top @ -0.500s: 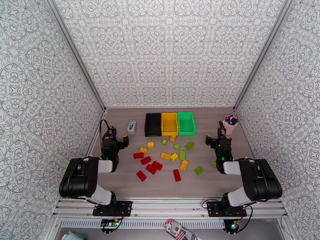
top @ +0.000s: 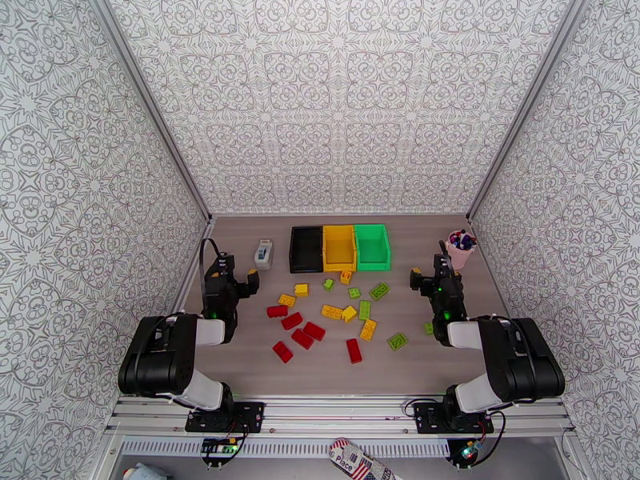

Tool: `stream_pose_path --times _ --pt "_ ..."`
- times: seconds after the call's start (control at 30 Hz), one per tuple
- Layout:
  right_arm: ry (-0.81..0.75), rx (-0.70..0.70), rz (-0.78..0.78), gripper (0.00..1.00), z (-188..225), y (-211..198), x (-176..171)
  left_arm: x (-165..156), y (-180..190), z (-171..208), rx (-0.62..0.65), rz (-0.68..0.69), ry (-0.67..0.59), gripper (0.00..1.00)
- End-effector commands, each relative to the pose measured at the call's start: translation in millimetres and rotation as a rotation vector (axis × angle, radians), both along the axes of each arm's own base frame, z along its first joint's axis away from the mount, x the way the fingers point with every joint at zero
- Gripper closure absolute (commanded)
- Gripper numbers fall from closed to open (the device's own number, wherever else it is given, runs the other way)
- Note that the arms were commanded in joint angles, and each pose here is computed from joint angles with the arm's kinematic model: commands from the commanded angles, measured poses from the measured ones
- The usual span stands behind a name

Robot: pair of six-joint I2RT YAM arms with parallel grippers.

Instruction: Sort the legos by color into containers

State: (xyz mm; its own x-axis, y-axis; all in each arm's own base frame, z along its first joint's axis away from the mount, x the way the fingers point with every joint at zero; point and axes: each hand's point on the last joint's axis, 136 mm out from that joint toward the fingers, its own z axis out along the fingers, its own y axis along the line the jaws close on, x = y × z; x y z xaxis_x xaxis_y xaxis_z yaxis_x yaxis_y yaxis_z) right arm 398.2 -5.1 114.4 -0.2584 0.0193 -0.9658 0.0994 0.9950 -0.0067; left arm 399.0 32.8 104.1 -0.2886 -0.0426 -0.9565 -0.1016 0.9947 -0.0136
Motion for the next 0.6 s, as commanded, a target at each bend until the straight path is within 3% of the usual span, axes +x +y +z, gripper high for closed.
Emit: stream_pose_path --times 0.0,0.57 --pt "0.001 0.000 0.020 0.01 2.0 1.0 3.8 4.1 0.6 6.4 0.011 -0.016 -0.011 0.01" --pt "-0.004 -0.002 0.019 0.01 2.7 0.8 3.2 3.6 0.0 6.4 0.013 -0.015 -0.014 0.01"
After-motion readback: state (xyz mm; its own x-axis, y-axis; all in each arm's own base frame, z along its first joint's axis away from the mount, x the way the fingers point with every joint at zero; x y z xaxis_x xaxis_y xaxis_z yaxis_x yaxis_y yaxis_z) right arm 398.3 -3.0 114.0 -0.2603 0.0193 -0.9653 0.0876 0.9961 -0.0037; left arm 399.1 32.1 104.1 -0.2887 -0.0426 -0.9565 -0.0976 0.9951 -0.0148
